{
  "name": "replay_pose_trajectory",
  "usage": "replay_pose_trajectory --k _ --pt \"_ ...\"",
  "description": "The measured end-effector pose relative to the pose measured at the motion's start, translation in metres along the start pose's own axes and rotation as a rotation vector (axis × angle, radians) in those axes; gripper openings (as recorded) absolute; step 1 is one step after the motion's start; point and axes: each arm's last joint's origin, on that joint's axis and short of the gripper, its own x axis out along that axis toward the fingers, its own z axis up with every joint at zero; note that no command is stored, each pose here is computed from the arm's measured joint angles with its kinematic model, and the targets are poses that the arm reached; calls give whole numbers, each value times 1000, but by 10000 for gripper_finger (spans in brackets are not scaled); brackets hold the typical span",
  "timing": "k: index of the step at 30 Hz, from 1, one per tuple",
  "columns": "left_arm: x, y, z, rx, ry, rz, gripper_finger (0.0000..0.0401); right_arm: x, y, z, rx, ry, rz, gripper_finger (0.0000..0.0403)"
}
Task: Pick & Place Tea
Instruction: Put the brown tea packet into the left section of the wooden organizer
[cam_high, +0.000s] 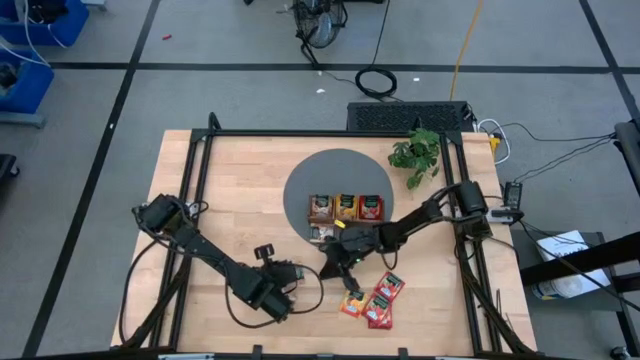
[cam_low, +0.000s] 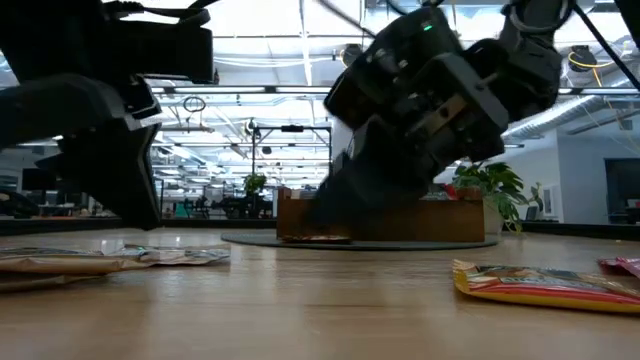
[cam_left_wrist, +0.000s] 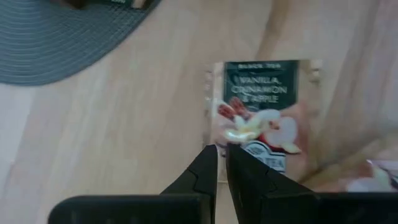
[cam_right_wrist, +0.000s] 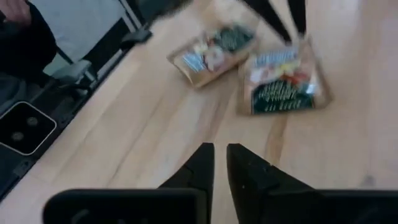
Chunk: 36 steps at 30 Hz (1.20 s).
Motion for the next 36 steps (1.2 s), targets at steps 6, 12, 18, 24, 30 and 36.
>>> replay_pose_trajectory --k 6,12,18,24,30,36 --pt "-1 -3 -3 5 41 -46 42 12 -4 8 137 114 13 70" --pt "0 -6 -7 1 46 -66 42 10 -9 10 225 98 -26 99" --pt "17 -4 -17 -22 17 -123 42 10 -10 10 252 86 -79 110" --pt "28 -2 -20 -44 -26 -130 42 10 -12 10 268 73 -130 110" --pt "23 -4 -19 -22 -44 -146 42 10 -15 10 241 39 -229 114" --pt "-10 -3 -21 -3 -162 -177 42 10 -15 12 234 15 -223 114"
